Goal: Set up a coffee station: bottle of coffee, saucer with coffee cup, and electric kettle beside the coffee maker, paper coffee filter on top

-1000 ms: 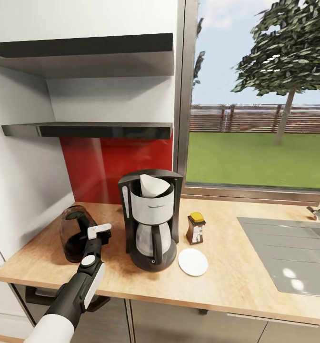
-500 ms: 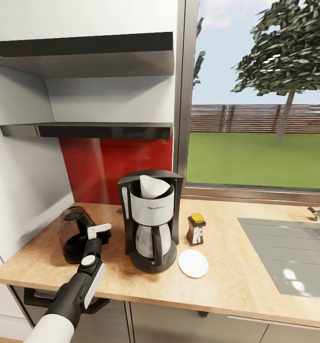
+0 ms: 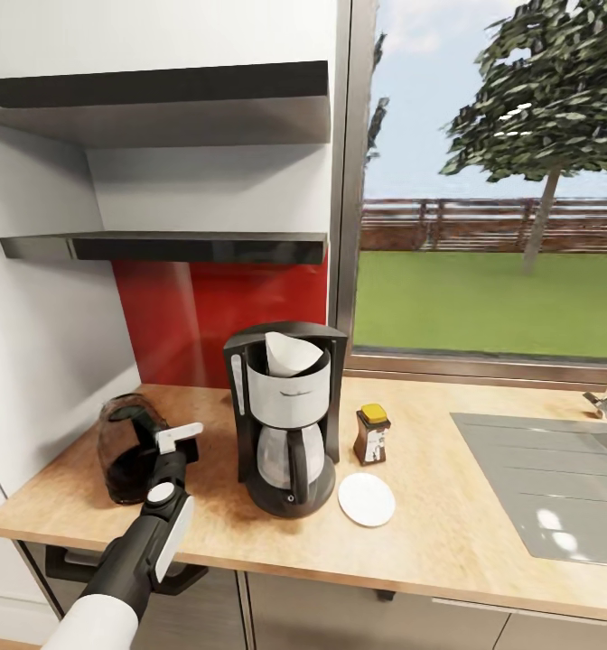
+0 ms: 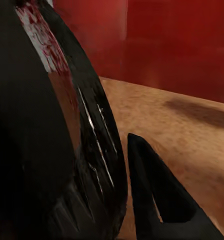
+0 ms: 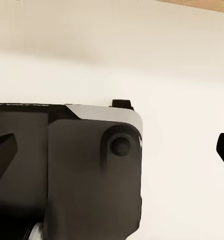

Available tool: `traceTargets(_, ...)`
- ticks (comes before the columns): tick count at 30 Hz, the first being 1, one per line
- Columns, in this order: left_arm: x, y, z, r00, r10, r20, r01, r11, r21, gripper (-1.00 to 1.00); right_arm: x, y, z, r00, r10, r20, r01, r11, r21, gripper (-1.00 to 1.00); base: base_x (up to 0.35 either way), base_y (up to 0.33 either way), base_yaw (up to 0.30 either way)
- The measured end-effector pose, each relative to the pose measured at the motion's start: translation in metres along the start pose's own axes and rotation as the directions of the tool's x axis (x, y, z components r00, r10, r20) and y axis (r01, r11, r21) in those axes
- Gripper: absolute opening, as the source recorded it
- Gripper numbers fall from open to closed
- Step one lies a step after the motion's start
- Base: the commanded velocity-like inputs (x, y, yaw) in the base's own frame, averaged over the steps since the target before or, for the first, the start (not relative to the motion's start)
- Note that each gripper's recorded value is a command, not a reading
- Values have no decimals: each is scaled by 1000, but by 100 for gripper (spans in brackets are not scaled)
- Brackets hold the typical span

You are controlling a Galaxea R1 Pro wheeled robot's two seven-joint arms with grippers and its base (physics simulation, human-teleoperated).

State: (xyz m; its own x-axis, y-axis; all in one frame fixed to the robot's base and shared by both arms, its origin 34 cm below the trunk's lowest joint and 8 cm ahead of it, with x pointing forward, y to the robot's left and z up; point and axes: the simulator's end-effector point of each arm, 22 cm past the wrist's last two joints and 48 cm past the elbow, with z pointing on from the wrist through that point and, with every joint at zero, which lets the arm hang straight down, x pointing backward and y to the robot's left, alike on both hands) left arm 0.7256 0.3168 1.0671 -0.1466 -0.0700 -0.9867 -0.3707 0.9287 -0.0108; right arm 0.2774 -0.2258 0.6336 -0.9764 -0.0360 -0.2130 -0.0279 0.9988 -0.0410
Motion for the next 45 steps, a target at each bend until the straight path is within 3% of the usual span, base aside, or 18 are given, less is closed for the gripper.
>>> traceTargets(27,-9,2,1,1000,-13,23,13,1000,-1,-100,2,0,0,1000,0,-2,0,1000,0,100,0,0,0)
traceTargets(30,-14,-4,2,1000,-9,30,8,1000,24,-100,1,1,0,1000,-2,2,2,1000,-2,100,0,0,0)
traceTargets(32,-17,-13,5,999,8,35,-11,996,93,-100,0,1,0,1000,-4,4,4,1000,-3,100,0,0,0)
traceTargets(34,-18,-20,6,999,26,37,-31,986,163,-100,0,1,0,1000,-5,5,5,1000,-3,100,0,0,0)
traceTargets(38,-14,-29,7,996,81,29,-86,945,316,-100,-1,2,0,1000,-8,6,8,1000,-4,100,0,0,0)
traceTargets(45,-7,-10,8,983,180,38,-175,854,489,-100,-1,2,0,1000,-8,7,8,1000,-5,100,0,0,0)
